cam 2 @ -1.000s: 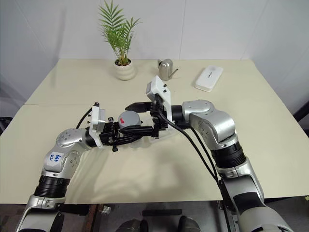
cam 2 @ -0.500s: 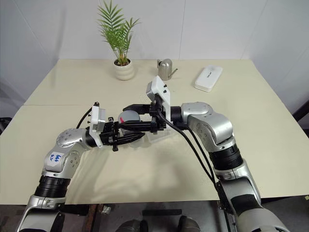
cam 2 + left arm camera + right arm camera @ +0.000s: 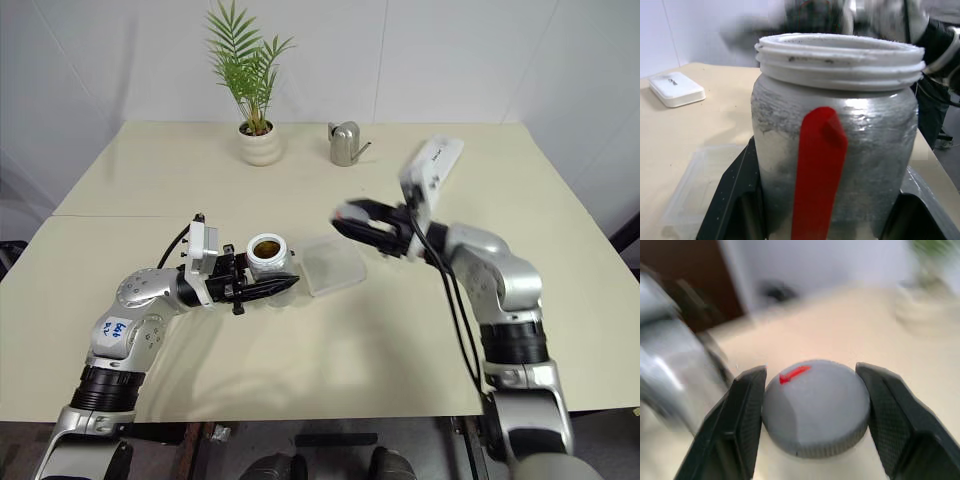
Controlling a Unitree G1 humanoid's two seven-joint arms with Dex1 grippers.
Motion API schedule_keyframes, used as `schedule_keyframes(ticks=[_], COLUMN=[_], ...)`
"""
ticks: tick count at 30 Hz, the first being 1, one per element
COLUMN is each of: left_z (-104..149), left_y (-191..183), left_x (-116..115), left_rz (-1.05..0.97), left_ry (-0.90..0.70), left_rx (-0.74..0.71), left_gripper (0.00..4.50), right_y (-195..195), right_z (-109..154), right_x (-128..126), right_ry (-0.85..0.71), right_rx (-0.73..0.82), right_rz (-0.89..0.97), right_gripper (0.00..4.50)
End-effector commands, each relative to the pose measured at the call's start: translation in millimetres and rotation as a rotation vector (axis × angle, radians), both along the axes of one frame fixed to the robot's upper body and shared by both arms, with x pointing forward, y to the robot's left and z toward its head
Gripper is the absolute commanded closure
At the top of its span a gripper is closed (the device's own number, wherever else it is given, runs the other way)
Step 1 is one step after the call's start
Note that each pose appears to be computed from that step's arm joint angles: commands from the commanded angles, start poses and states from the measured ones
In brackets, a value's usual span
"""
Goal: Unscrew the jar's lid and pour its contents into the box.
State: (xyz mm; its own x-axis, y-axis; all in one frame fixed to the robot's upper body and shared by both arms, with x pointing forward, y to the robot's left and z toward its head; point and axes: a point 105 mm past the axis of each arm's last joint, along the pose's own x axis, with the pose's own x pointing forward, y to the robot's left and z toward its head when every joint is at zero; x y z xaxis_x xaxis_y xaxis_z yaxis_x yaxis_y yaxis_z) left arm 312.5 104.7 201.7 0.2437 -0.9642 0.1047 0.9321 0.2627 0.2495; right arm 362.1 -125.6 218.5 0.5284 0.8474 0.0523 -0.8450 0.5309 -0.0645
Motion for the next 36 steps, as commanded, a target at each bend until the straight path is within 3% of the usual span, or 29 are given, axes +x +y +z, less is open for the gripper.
schedule_keyframes(ticks=[1, 5, 9, 12, 15, 20, 27, 31, 36], left_z=[9, 13, 14, 16, 19, 30, 36, 41, 49], left_y=[5, 8, 7, 6, 5, 5, 2, -8, -23], left_x=[-2, 0, 2, 6, 10, 19, 59, 79, 95], left_rz=[0.009, 0.017, 0.008, 0.004, 0.004, -0.001, 0.106, 0.190, 0.326], left_ry=[-0.036, -0.040, -0.032, -0.025, -0.021, 0.003, -0.045, -0.160, -0.571], left_rx=[-0.017, -0.036, -0.031, -0.029, -0.031, -0.070, 0.118, 0.258, 0.528], left_gripper=[2.57, 2.57, 2.57, 2.57, 2.57, 2.57, 2.57, 2.57, 2.57], right_y=[-44, -86, -105, -110, -111, -100, -72, -61, -59], right_z=[-16, -58, -75, -79, -69, -30, 16, 31, 25], right_x=[7, 10, 9, 6, -1, -19, -53, -61, -62], right_ry=[-0.097, -0.019, -0.005, 0.012, -0.004, -0.068, -0.127, -0.160, -0.151], right_rx=[-0.071, -0.093, -0.060, -0.027, -0.003, -0.013, -0.210, -0.235, -0.219], right_rz=[-0.186, -0.382, -0.493, -0.510, -0.489, -0.377, -0.143, -0.096, -0.123], right_gripper=[1.95, 1.95, 1.95, 0.96, 0.05, 0.05, 0.05, 0.05, 0.05])
